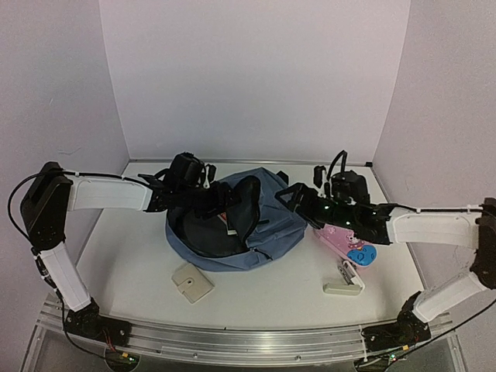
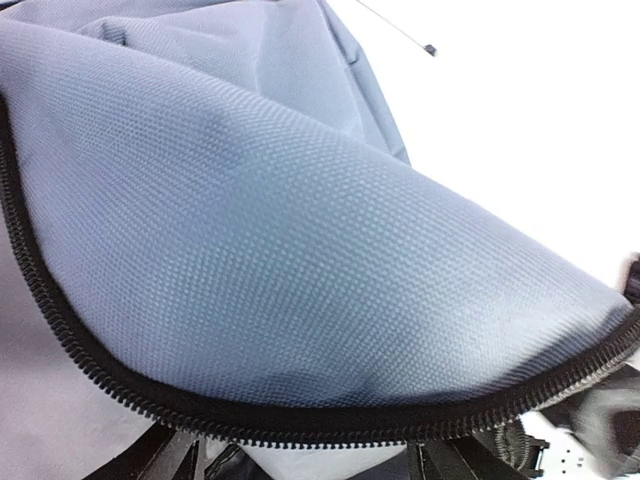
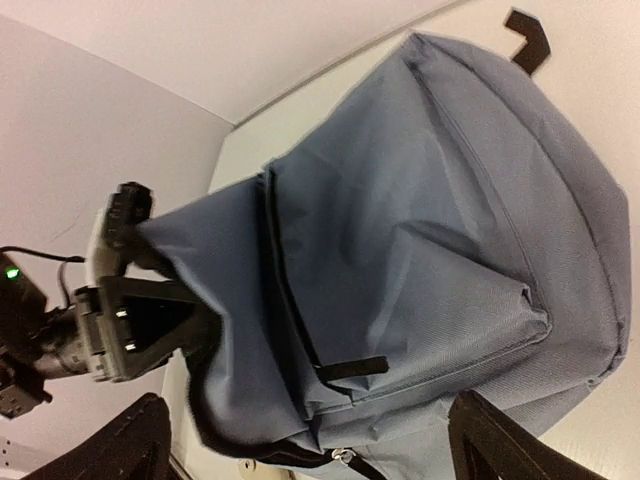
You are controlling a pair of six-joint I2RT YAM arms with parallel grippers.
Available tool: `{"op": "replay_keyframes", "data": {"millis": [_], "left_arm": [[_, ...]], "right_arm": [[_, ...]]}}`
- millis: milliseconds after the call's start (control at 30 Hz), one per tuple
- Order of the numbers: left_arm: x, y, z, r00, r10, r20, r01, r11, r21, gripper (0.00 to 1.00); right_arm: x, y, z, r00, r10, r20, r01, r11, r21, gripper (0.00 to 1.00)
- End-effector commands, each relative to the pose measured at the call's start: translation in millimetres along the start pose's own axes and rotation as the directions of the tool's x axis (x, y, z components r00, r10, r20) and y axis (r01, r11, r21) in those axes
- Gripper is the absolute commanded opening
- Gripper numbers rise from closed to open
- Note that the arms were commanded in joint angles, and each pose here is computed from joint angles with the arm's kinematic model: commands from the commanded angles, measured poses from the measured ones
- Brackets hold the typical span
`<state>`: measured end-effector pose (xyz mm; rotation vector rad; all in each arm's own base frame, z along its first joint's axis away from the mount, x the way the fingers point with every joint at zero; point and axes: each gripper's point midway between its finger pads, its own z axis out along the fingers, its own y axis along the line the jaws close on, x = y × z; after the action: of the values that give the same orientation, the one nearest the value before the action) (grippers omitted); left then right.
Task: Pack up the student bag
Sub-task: Place the book in the student bag, then pick up the stationery from the center of the board.
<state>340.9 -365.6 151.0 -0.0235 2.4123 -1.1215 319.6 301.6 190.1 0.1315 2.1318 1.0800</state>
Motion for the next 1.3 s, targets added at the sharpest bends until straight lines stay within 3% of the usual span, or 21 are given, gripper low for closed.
{"op": "replay_keyframes", "data": {"millis": [0,200,367,567,733,900,1267], "left_arm": [[-15.0,-20.5,-22.9,0.998,0.035,0.058,-0.037,0.999,0.027,0.67],[-12.4,-9.0,-54.1,0.993,0.027,0.113,-0.024,0.999,-0.023,0.70],[-5.1,16.9,-83.7,0.991,0.048,0.127,-0.029,0.989,-0.143,0.74],[-2.4,61.3,-123.7,0.986,-0.019,0.165,0.056,0.973,-0.225,0.77],[-2.5,78.8,-159.4,0.974,-0.063,0.219,0.115,0.966,-0.230,0.81],[-5.2,79.2,-191.3,0.964,-0.045,0.261,0.113,0.961,-0.251,0.86],[-13.4,51.0,-203.7,0.966,-0.027,0.256,0.076,0.980,-0.181,0.89]], "right_arm": [[-27.8,13.7,-41.1,0.993,-0.081,0.086,0.079,0.997,0.023,0.98],[-57.2,-61.2,-64.2,0.992,-0.089,0.092,0.053,0.939,0.341,0.98],[-85.0,-129.2,-89.5,0.988,-0.020,0.151,-0.055,0.877,0.477,0.98],[-98.2,-218.5,-107.4,0.979,0.084,0.183,-0.180,0.772,0.609,0.98],[-96.7,-249.7,-110.1,0.975,0.111,0.192,-0.213,0.720,0.661,0.98],[-66.9,-269.8,-104.8,0.973,0.183,0.141,-0.230,0.705,0.671,0.98],[-5.3,-248.1,-83.8,0.934,0.358,0.017,-0.317,0.803,0.505,0.98]]}}
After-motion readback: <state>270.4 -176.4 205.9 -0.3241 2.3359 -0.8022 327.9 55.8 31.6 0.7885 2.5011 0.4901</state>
